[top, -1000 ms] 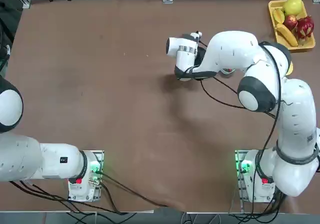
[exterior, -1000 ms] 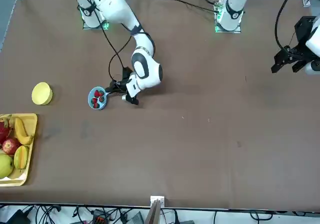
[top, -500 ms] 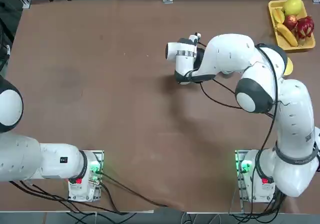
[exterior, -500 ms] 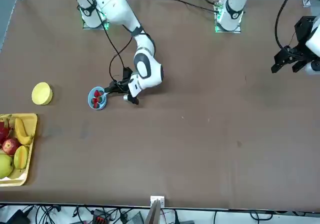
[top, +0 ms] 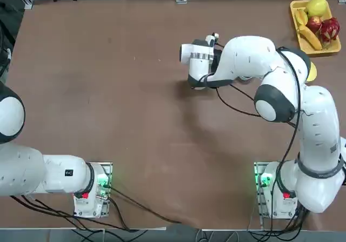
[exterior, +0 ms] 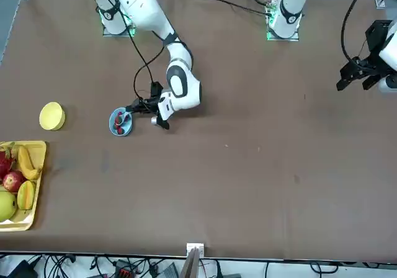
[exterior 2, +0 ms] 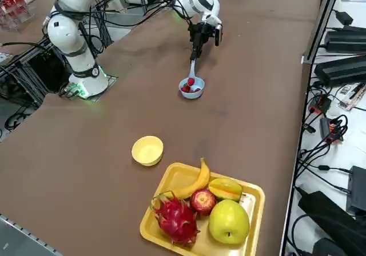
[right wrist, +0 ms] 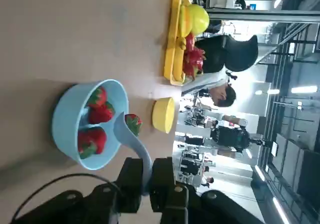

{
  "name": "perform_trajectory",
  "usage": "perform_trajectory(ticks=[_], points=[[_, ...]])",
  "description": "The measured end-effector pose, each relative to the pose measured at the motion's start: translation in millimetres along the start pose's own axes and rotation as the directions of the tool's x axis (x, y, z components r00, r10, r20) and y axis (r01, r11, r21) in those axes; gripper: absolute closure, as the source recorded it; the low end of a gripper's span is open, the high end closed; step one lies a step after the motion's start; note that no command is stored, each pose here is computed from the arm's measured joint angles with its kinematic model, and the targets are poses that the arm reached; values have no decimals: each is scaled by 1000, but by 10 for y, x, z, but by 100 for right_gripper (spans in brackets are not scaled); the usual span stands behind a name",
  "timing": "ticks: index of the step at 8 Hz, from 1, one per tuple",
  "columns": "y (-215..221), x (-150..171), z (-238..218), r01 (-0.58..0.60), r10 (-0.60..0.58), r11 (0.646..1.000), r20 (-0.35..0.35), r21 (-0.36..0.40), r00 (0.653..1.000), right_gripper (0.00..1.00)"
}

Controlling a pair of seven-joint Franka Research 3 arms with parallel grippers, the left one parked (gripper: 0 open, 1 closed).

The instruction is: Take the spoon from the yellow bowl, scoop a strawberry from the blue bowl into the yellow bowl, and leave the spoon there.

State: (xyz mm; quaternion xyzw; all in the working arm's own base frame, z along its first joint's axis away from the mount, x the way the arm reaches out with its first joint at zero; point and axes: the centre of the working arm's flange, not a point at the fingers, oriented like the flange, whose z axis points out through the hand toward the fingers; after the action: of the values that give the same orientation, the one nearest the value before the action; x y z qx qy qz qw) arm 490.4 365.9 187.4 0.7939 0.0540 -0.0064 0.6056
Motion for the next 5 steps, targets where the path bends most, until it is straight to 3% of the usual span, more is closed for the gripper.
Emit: perform_trajectory(ticks=[5], points=[[294, 124, 266, -12, 22, 995, 102, -98, 995, 88]])
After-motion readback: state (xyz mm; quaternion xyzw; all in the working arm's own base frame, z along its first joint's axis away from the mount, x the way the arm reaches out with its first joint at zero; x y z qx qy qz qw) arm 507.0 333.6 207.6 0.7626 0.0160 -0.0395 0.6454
